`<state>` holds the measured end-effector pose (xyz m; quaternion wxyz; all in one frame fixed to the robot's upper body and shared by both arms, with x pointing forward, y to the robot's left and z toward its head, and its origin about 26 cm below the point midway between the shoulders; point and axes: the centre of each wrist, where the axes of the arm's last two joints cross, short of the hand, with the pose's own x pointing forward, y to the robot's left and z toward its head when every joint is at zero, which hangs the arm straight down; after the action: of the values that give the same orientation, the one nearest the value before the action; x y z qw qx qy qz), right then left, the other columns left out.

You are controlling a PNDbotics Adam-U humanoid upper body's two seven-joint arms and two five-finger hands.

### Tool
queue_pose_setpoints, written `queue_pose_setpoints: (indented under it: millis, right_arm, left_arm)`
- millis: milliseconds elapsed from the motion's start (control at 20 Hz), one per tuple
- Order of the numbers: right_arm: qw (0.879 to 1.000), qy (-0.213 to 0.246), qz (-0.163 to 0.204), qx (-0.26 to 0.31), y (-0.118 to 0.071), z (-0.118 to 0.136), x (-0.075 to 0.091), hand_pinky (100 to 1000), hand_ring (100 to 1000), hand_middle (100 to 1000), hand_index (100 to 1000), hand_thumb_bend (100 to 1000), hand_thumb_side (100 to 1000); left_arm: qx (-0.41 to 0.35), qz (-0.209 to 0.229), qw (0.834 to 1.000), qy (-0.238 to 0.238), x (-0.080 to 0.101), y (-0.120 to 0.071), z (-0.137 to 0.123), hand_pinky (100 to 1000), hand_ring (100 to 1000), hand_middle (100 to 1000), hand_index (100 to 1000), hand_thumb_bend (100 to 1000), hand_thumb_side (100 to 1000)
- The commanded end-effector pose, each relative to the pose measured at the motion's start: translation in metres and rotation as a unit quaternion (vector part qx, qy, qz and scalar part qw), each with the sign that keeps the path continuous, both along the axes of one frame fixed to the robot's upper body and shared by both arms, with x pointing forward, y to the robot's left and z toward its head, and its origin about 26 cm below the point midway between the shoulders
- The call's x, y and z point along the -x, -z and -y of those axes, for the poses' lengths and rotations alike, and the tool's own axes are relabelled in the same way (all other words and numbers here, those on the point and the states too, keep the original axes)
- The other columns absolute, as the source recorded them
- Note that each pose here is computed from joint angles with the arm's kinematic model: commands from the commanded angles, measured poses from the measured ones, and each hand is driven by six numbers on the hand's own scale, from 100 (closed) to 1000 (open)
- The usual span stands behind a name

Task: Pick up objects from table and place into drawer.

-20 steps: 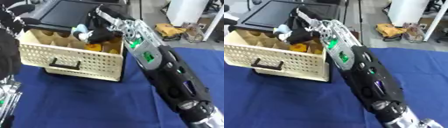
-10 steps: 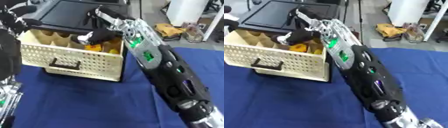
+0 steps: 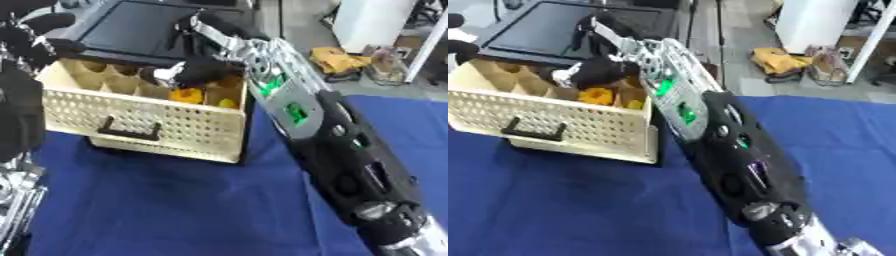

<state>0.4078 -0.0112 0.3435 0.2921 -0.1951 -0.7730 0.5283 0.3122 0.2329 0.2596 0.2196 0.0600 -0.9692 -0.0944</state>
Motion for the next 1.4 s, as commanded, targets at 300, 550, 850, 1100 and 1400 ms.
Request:
queue_pose_setpoints:
  millis: [300,550,850,1100,1400]
  right_arm:
    - [0.975,-0.009,0.101,-0.198,-0.051,0.046,0.047,672,808,353,660,334,791]
    - [0.939,-0.018,0.136,-0.316,-0.058,0.08,0.079,673,806,378,665,261,905]
    - [0.908,-0.034,0.139,-0.393,-0.052,0.107,0.101,668,800,403,665,194,975]
    - [0.895,-0.022,0.161,-0.416,-0.046,0.124,0.113,670,802,414,675,195,1000]
    - [0.89,-0.005,0.171,-0.423,-0.041,0.137,0.118,669,803,419,680,189,1000]
  left_arm:
    - [-0.02,0.032,0.998,-0.046,0.003,-0.01,-0.011,487,660,678,812,150,1000]
    - [-0.095,0.092,0.98,-0.145,0.005,-0.03,-0.028,304,518,585,753,111,1000]
    - [-0.266,0.115,0.924,-0.249,0.012,-0.061,-0.045,100,264,514,733,100,967]
    - [-0.514,0.027,0.812,-0.274,0.017,-0.072,-0.046,100,148,487,885,100,1000]
    - [-0.689,-0.074,0.688,-0.214,0.018,-0.072,-0.041,100,161,486,840,100,1000]
